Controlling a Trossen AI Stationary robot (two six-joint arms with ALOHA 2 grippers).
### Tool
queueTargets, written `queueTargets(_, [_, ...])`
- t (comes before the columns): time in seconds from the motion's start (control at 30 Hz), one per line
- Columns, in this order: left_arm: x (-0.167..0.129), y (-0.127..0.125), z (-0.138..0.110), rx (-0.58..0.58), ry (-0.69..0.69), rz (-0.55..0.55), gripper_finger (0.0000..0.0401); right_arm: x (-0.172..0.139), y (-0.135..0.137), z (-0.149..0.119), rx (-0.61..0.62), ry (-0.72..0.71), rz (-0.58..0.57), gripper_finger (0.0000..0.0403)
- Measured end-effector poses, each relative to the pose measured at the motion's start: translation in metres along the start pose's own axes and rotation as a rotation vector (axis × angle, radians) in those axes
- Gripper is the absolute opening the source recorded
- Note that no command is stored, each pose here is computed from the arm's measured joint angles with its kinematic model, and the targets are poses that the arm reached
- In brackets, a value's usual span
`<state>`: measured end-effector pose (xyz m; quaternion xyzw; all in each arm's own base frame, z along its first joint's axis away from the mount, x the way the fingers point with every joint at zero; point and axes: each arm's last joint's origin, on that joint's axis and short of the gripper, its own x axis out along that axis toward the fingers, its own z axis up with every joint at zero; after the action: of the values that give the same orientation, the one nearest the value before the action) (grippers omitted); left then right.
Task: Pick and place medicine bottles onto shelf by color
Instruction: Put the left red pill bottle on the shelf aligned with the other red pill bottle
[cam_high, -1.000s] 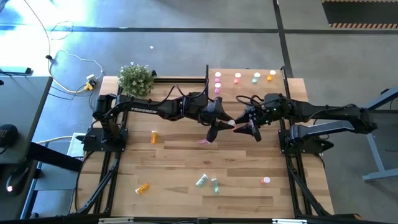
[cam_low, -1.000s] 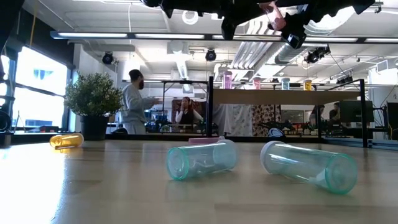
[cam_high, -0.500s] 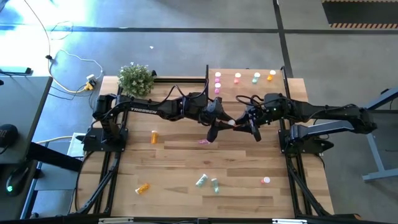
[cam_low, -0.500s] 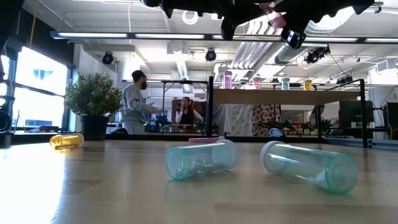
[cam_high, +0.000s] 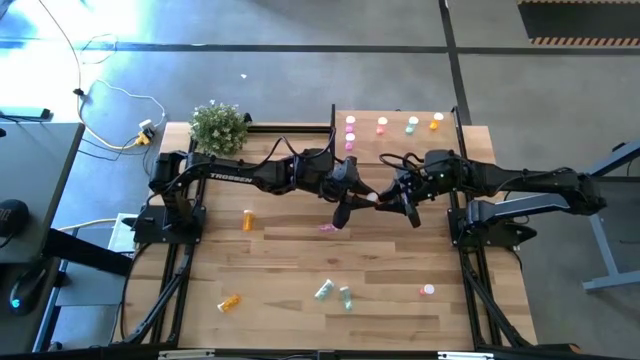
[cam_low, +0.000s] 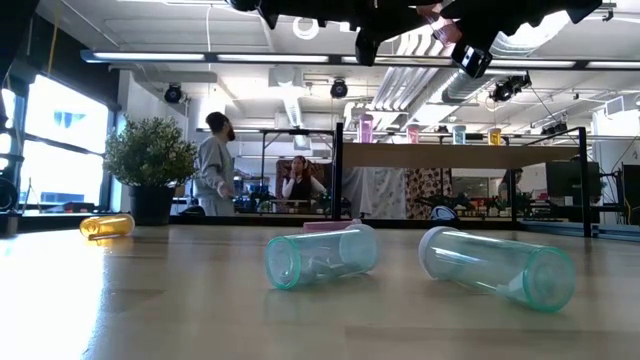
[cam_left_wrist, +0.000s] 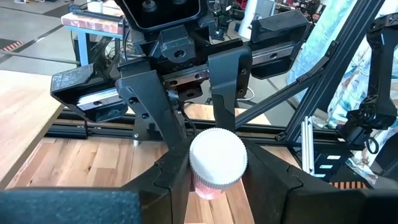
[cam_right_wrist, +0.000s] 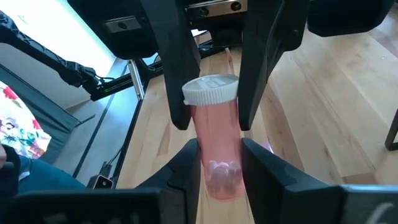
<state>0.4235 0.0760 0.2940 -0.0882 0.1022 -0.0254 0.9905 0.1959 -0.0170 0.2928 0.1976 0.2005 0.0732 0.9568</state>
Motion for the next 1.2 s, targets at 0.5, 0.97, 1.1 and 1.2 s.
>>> queueTargets(0.5, [0.000,0.001,0.000,-0.023,0.003,0.004,0.0162,0.000,0.000,-0.001,0.009,0.011,-0.004,0.0087])
queueTargets(0.97, [-0.017,0.010,0.018,-0.046,-0.046,0.037,0.0228,-0.004,-0.002,-0.006,0.017,0.044,-0.073,0.0087])
queueTargets(1.1, [-0.028,0.020,0.025,-0.053,-0.044,0.069,0.0228,-0.012,-0.002,-0.005,-0.012,0.006,-0.161,0.0087])
queueTargets(1.2, [-0.039,0.027,0.031,-0.028,-0.038,0.095,0.0228,-0.021,-0.001,-0.002,-0.051,-0.059,-0.254,0.0087])
